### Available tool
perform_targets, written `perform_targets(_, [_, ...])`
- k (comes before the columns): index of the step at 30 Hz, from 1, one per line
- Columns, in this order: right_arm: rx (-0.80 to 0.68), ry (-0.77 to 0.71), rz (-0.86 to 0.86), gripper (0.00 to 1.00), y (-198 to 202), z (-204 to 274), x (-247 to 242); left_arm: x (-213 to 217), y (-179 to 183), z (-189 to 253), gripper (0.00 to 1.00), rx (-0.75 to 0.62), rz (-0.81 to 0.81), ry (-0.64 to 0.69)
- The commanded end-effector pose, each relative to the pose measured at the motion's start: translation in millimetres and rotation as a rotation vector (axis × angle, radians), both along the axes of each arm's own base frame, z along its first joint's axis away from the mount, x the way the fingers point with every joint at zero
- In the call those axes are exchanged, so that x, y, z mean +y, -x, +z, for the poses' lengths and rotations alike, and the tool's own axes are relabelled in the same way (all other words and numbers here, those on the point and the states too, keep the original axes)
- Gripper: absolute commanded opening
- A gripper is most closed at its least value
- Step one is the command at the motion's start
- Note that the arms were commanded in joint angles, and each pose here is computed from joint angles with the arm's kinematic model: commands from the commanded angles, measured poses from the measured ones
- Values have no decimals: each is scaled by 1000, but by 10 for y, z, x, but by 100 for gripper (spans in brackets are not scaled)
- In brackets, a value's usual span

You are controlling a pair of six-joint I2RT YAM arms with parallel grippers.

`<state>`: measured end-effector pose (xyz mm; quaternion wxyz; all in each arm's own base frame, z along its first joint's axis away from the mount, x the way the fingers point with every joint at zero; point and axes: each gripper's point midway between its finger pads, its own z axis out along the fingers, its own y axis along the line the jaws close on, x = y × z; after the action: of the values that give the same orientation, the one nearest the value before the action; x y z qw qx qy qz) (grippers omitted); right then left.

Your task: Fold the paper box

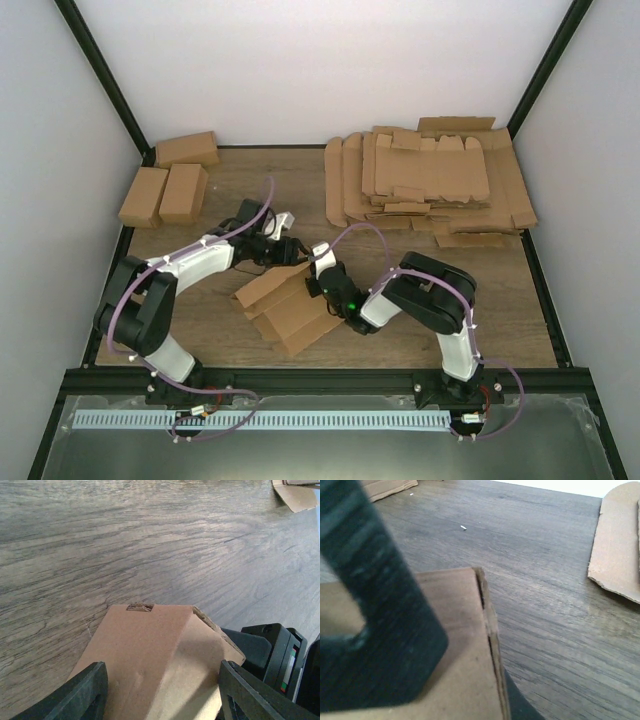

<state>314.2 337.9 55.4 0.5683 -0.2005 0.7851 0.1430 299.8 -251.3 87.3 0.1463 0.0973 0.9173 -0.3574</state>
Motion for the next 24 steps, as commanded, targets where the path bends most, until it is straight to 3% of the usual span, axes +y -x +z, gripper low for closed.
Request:
perform_targets(1, [-58, -59, -54, 1, -102, 195, 49, -35, 108, -93, 63, 68, -17, 18])
perform_targets(8, [-53, -59, -51, 2, -56, 196, -13, -31, 107, -21, 65, 59, -12, 32])
perform_targets(16, [-45, -87, 0, 22, 49, 360, -28, -57, 77, 350, 75, -5, -9, 79])
perform_targets(18, [-39, -88, 10, 21, 75, 375, -32, -6, 24, 491, 78, -54, 15, 60])
perform_targets(22, [-25, -95, 5, 2, 102, 409, -78, 165, -67, 815, 80, -160, 86, 0])
perform_targets(24, [-5, -111, -5, 1, 115, 414, -133, 280, -71, 965, 81, -202, 131, -30])
